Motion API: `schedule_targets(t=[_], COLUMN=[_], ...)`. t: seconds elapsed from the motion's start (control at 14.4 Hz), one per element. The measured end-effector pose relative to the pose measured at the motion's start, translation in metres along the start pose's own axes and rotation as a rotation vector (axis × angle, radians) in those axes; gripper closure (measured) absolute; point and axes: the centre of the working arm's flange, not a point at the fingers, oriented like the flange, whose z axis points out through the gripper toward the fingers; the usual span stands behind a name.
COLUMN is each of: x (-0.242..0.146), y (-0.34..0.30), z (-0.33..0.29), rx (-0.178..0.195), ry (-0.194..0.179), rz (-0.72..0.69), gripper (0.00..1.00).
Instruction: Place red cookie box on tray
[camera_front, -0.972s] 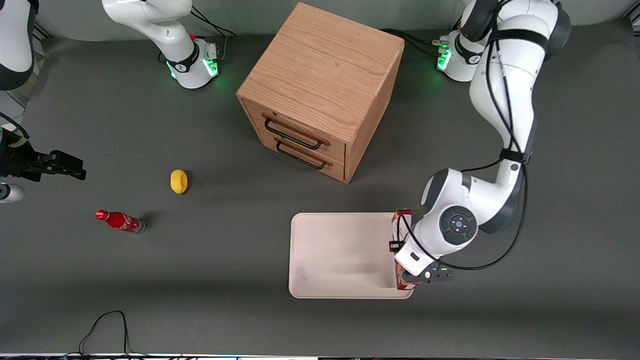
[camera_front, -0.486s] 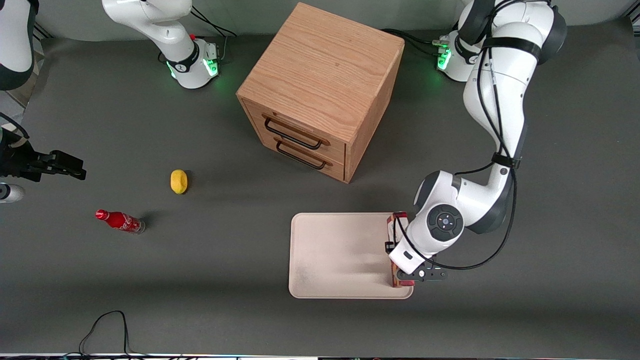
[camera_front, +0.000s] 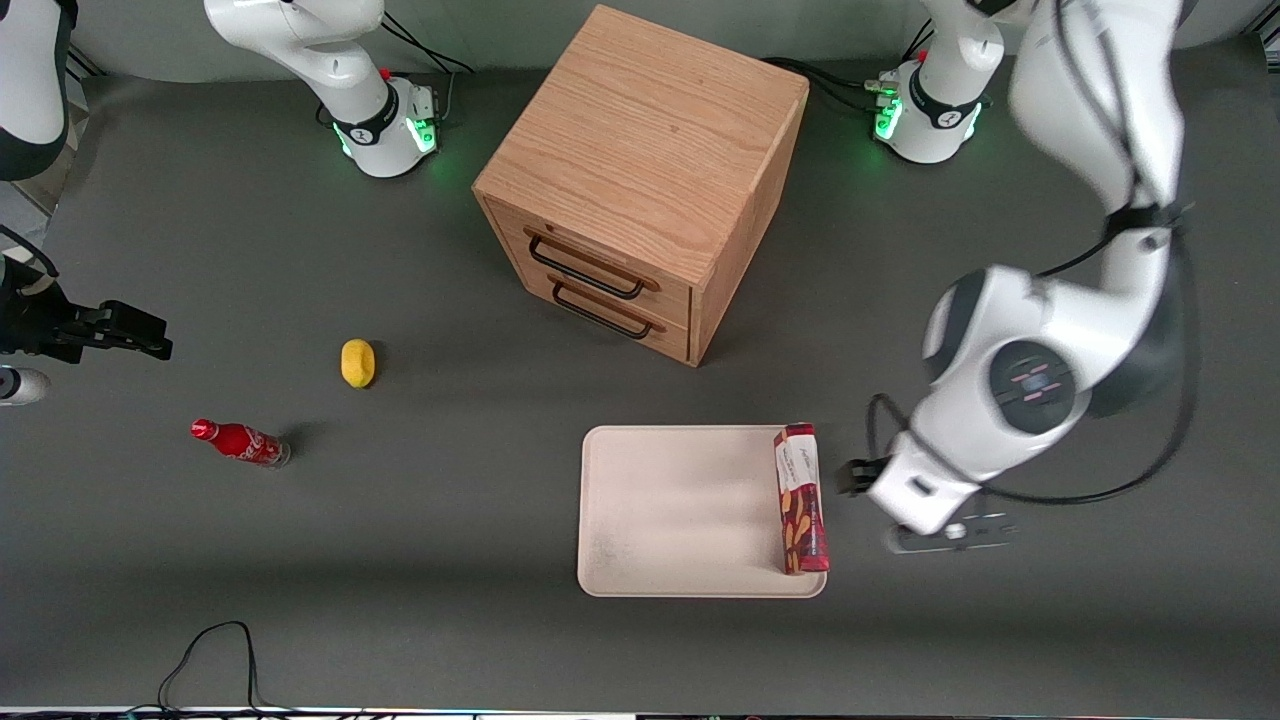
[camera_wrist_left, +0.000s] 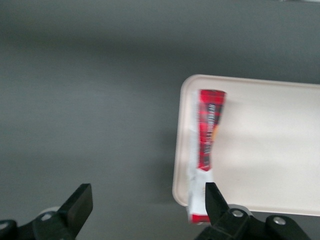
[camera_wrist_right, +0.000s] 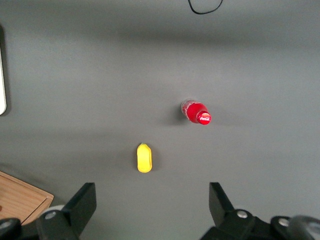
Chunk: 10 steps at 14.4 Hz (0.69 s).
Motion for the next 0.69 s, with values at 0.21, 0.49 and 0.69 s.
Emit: schedule_targets(t=[0.21,0.49,0.69], x=[-0.018,-0.063,-0.101], y=[-0.061,-0.138,-0.156], z=[-0.051,-0.120,-0.156], rx=[0.023,0.026,0.028], ry=[-0.012,-0.099,-0.101], rz=[0.041,0.102,0.137], gripper=[0.00,0.00,0.00])
